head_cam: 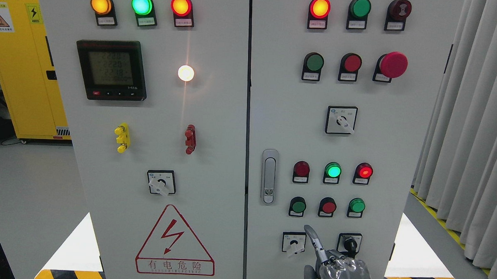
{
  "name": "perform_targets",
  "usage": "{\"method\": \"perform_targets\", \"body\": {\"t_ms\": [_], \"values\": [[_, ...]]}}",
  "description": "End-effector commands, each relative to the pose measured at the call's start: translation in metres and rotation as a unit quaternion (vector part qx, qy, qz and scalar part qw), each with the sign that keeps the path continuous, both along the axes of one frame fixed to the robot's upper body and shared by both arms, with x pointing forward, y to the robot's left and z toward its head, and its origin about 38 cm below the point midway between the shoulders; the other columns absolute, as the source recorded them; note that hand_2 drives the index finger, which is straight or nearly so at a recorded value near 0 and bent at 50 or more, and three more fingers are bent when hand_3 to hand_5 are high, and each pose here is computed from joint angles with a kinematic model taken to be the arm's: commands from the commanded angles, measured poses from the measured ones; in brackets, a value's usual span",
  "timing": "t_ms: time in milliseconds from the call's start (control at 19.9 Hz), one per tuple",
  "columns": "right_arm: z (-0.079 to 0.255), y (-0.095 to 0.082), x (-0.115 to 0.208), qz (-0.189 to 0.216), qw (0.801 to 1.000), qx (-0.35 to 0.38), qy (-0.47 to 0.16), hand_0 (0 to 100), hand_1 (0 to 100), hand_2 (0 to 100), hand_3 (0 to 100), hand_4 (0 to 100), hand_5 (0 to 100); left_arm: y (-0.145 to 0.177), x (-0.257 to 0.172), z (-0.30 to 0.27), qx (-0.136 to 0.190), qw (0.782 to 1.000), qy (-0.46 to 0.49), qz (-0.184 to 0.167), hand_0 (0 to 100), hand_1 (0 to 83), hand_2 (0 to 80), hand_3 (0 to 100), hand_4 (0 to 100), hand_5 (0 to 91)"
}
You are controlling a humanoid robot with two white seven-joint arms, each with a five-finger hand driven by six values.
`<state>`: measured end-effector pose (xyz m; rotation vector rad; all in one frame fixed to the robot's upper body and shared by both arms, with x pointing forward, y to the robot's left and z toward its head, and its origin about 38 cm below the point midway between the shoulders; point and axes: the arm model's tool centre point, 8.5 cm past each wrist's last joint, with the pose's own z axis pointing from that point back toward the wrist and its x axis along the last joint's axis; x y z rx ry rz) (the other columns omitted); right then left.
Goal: Press green start button
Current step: 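Raise the right hand toward the green button on the lower button row, then press the green push button with the right hand's index finger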
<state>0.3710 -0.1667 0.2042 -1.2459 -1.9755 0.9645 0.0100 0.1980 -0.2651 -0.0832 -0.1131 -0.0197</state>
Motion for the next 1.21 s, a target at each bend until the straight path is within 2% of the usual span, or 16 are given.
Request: {"method": "perform_targets", "body": {"t_ms": [0,453,1157], "values": [[0.002,0.001,0.015,-0.005,1.0,-0.01,0.003,76,94,0,87,88,100,0.001,0.0,0.0,0.0,1.0,0.0,0.0,12,55.6,0.0,0,0,0.0],[-0.004,0.006,0.03,-0.005,1.0,-0.007,0.021,79,93,0,88,88,100,0.001,0.0,0.0,0.0,1.0,0.0,0.0,12,55.6,0.0,0,0,0.0],[-0.003,0.012,0.037,0.0,1.0,-0.008,0.024,77,92,0,88,88,100,0.001,0.0,0.0,0.0,1.0,0.0,0.0,12,55.6,0.0,0,0,0.0]]}}
